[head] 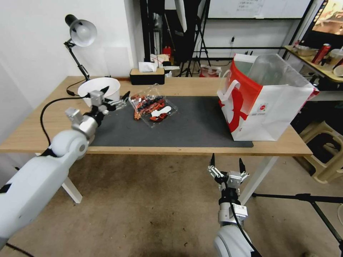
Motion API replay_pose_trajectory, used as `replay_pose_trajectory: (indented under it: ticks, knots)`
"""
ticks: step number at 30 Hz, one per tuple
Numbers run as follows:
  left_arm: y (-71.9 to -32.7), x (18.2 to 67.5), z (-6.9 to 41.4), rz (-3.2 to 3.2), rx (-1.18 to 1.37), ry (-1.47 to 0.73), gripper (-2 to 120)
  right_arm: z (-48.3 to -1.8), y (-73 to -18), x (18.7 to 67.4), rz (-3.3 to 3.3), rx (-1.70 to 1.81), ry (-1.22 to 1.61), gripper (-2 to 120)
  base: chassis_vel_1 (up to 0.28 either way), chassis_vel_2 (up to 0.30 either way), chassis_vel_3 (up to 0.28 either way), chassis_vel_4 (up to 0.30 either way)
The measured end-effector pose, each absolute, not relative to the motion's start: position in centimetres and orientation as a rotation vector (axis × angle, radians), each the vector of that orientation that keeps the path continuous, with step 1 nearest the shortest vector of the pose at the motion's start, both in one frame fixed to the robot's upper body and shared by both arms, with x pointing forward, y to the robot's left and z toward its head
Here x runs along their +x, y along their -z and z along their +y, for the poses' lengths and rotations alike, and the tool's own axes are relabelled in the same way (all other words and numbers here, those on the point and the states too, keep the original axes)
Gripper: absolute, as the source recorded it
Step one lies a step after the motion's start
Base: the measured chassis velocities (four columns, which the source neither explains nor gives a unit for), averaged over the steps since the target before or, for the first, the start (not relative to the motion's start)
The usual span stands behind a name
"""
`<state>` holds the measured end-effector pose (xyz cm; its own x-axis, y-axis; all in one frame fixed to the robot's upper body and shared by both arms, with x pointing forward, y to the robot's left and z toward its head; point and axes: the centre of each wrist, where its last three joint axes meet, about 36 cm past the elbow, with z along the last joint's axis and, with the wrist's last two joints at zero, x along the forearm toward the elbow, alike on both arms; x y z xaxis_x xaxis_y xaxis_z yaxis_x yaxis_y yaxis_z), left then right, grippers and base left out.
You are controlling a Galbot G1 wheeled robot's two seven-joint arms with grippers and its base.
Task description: Pick up the trash from the table and place it into the takeout bag.
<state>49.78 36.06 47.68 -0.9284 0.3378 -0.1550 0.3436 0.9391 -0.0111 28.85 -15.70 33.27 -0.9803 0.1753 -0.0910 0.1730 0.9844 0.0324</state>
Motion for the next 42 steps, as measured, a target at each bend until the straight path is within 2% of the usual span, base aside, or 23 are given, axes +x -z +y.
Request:
replay_pose_trajectory:
  ticks: [21, 42]
  knots:
    - [-41.9, 40.4, 37.2, 2.992, 0.309, 0.08, 100, -16.0, -32.9, 28.3, 3.039, 0.277, -0.032, 100, 0.0, 0.0, 0.0, 0.0]
    - [-37.0, 34.4, 37.6, 3.03, 0.156, 0.092, 100, -16.0, -32.8, 28.2, 3.04, 0.28, -0.037, 100, 0.0, 0.0, 0.0, 0.0]
